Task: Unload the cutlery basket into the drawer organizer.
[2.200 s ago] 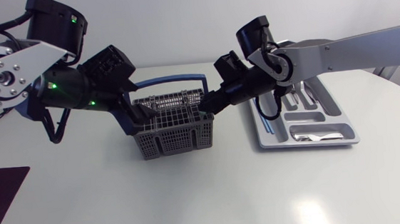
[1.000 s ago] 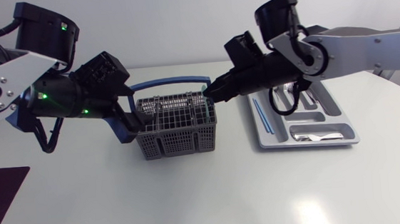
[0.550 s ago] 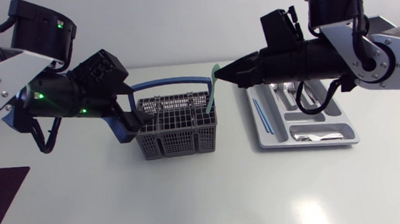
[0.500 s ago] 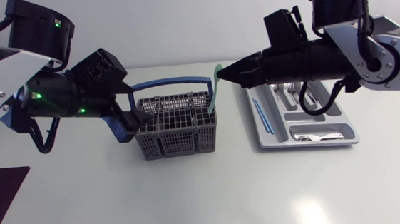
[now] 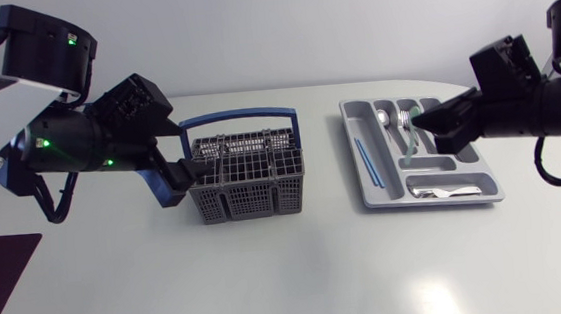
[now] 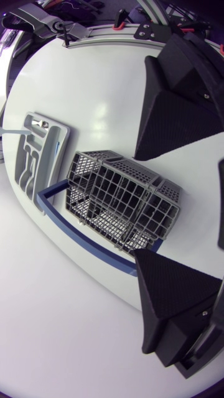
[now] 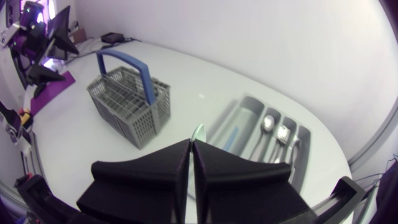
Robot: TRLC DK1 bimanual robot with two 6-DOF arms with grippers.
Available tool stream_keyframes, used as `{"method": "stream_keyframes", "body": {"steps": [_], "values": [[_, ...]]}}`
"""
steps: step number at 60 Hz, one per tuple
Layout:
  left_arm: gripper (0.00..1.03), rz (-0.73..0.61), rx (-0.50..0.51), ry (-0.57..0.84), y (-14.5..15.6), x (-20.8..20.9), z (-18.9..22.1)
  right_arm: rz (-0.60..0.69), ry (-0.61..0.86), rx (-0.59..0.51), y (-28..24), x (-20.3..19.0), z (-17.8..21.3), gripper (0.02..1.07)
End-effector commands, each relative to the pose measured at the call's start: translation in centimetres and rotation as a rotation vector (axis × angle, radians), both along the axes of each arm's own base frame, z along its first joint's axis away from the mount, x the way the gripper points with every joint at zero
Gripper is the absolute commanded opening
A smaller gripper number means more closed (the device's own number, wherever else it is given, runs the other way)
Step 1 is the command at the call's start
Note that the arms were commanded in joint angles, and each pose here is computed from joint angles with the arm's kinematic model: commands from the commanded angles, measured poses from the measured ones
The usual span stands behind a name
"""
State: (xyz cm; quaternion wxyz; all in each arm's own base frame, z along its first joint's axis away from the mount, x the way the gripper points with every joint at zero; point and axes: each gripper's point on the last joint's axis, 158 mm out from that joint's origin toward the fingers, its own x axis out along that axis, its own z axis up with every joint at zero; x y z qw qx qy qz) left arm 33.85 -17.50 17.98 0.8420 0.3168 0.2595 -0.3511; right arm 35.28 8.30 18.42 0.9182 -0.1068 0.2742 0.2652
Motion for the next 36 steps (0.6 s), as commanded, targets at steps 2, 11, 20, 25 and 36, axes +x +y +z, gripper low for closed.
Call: {"method": "stream_keyframes", "body": {"steps": [2,11,20,25,36], "values": [[0.99,0.007,-0.006,0.015,0.3,-0.4,-0.7,-0.034,0.021,-0.119,-3.9,0.0,-3.8,0.08],[0.99,0.006,-0.003,0.02,0.4,-0.6,-1.1,-0.1,0.027,-0.229,-7.9,0.5,-7.0,0.08],[0.99,0.005,-0.005,0.021,0.5,-0.8,-1.1,-0.137,0.069,-0.296,-10.7,1.2,-10.2,0.08],[0.99,0.007,-0.005,0.019,0.5,-0.8,-1.1,-0.156,0.093,-0.317,-12.1,1.7,-12.0,0.08],[0.99,0.008,-0.004,0.023,0.6,-1.1,-1.3,-0.184,0.163,-0.375,-13.6,2.1,-15.6,0.08]]}}
